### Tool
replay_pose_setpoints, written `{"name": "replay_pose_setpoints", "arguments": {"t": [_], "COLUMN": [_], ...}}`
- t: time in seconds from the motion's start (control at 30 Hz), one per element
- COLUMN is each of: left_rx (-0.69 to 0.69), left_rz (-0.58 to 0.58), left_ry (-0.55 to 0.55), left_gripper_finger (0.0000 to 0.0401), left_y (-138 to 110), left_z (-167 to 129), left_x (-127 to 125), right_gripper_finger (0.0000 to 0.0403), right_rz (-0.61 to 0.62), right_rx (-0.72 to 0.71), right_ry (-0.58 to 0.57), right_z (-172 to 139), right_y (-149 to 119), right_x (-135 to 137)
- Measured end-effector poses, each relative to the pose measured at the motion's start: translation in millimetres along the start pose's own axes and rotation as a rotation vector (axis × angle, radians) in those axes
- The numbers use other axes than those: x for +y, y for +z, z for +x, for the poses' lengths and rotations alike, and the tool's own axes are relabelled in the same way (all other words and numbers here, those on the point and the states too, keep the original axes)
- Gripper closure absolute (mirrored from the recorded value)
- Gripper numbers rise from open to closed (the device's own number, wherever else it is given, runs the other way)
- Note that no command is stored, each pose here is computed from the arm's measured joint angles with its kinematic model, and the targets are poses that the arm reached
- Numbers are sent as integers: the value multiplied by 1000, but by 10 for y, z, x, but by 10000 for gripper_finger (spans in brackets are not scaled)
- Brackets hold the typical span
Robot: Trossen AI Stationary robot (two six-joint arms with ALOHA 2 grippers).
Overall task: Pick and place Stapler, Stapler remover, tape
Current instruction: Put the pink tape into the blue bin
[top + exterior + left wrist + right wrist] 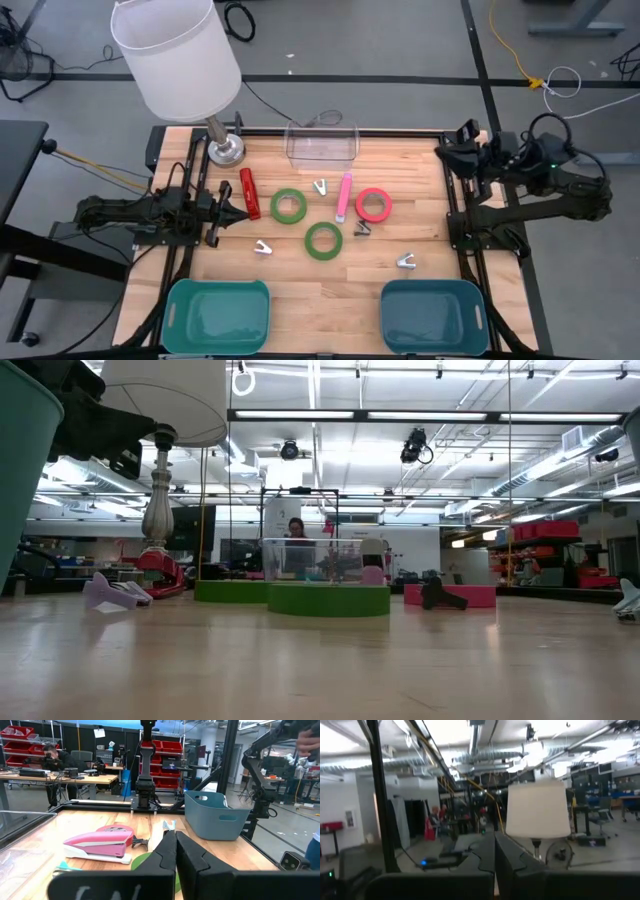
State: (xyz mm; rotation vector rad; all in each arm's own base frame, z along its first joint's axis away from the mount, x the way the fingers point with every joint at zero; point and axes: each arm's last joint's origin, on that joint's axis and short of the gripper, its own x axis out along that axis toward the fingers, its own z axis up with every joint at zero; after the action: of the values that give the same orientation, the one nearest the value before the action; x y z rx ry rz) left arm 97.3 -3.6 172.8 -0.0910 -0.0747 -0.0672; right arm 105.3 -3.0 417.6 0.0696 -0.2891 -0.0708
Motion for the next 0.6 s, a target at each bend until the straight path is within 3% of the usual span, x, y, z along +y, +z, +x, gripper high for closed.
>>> {"name": "replay_pose_setpoints", "arguments": {"t": [0.6], "left_rx": [0], "left_rz": [0], "left_ry": [0], "left_gripper_finger": [398], "left_y": [1], "left_z": [0], "left_x": [0], "right_gripper_finger": [401], "right_rz": [-37], "right_rx": [507], "right_ry": [-31], "right_z": [165], "right_y": [-564], "right_x": [-23]}}
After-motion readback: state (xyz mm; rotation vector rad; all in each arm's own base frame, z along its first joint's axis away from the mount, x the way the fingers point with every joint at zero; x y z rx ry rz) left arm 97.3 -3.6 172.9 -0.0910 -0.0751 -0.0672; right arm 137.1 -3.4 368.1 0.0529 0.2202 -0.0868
